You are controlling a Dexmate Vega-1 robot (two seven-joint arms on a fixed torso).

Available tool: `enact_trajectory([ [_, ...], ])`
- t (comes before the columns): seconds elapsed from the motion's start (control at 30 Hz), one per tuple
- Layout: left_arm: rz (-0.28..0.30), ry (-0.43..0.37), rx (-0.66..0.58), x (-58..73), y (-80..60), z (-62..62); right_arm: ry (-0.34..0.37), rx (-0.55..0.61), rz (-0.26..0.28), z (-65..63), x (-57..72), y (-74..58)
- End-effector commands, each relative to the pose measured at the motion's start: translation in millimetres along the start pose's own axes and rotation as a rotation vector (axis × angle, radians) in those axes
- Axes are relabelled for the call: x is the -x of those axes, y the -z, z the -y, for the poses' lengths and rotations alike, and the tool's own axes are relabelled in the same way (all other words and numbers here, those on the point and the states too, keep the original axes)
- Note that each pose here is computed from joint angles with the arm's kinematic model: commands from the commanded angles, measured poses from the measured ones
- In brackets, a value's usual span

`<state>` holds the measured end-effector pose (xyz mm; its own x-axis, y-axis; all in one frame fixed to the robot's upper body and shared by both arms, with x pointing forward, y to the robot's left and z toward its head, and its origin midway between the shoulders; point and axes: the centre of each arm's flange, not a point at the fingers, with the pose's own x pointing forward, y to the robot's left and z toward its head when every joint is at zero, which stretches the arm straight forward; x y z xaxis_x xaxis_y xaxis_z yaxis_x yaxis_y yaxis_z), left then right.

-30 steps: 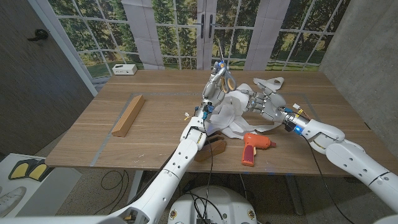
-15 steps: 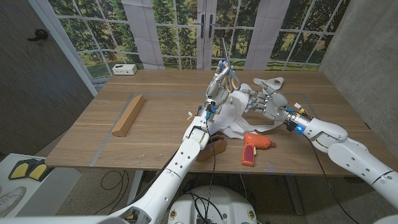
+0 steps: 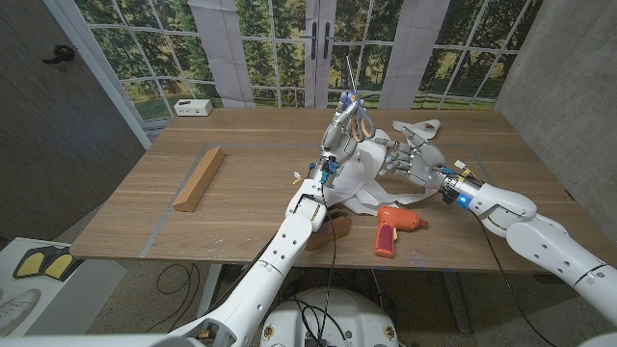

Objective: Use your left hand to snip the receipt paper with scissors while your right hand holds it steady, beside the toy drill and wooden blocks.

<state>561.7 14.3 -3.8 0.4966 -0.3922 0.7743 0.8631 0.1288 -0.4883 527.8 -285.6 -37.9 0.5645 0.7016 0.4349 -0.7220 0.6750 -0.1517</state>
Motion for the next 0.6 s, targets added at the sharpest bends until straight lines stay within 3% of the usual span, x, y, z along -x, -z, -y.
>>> enact_trajectory([
  [0.03,0.004,0.003,-0.027,-0.7,-3.3,0.4,-0.031,-0.021,0.022,-5.0,-4.7,1.6],
  [0.6,0.029,0.046,-0.075,2.8,-1.7,7.0,-0.057,-0.032,0.027,-7.4,-10.2,2.7],
])
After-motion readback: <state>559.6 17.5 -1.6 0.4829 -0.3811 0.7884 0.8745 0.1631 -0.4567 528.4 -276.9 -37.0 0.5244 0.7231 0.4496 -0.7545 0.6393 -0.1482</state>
